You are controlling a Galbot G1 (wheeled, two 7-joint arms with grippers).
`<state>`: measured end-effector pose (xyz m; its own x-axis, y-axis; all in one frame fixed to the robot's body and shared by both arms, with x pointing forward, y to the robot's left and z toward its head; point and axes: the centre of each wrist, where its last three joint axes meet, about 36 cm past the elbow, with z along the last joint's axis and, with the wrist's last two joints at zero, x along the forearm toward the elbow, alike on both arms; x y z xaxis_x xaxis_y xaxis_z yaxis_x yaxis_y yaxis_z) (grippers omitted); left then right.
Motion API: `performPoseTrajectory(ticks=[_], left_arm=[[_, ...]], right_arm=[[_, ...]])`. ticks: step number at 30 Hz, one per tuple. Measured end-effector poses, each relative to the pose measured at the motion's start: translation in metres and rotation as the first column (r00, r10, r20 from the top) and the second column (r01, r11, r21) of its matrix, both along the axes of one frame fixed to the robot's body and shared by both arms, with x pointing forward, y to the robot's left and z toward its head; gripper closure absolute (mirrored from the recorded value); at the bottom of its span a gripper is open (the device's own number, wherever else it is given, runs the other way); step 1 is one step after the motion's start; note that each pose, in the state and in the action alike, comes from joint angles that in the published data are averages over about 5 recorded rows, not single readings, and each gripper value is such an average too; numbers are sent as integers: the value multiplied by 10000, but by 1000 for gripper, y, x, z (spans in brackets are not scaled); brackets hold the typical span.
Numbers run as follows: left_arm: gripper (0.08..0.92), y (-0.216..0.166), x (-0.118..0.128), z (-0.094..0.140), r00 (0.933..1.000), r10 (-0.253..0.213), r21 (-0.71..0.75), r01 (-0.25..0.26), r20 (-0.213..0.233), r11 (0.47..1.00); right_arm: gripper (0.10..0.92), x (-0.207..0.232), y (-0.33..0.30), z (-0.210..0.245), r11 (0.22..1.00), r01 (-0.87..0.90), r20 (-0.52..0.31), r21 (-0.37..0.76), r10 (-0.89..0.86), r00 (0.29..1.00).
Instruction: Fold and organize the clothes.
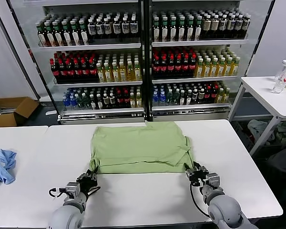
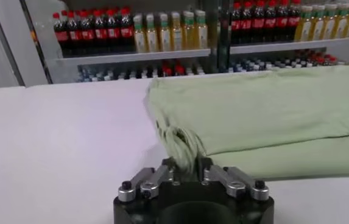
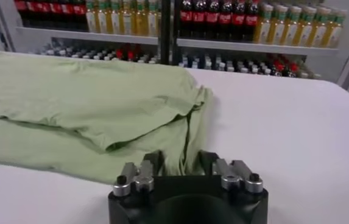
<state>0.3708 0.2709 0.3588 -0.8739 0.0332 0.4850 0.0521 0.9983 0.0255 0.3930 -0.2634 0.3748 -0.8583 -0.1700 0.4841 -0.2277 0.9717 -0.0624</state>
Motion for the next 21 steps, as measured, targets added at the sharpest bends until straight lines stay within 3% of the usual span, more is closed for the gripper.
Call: performPoseTrajectory(ticks=[4, 9, 16, 21], left_arm=[[889, 3, -8, 1, 10000, 23, -199, -24, -28, 9998], [908, 3, -25, 6, 9999, 100, -382, -101, -44, 9992], [908, -12, -75, 21, 10000, 14, -552, -19, -80, 9985], [826, -22, -116, 39, 9999, -78, -394, 74, -114, 9992]], right_arm=[[798, -11, -4, -1, 9998, -193, 45, 64, 193, 9998], [895, -39, -10, 4, 9993, -370, 75, 93, 369, 9993], [896, -100, -13, 18, 9991, -421, -3, -30, 421, 9991], [799, -128, -11, 43, 9993, -280, 290, -253, 287, 9992]])
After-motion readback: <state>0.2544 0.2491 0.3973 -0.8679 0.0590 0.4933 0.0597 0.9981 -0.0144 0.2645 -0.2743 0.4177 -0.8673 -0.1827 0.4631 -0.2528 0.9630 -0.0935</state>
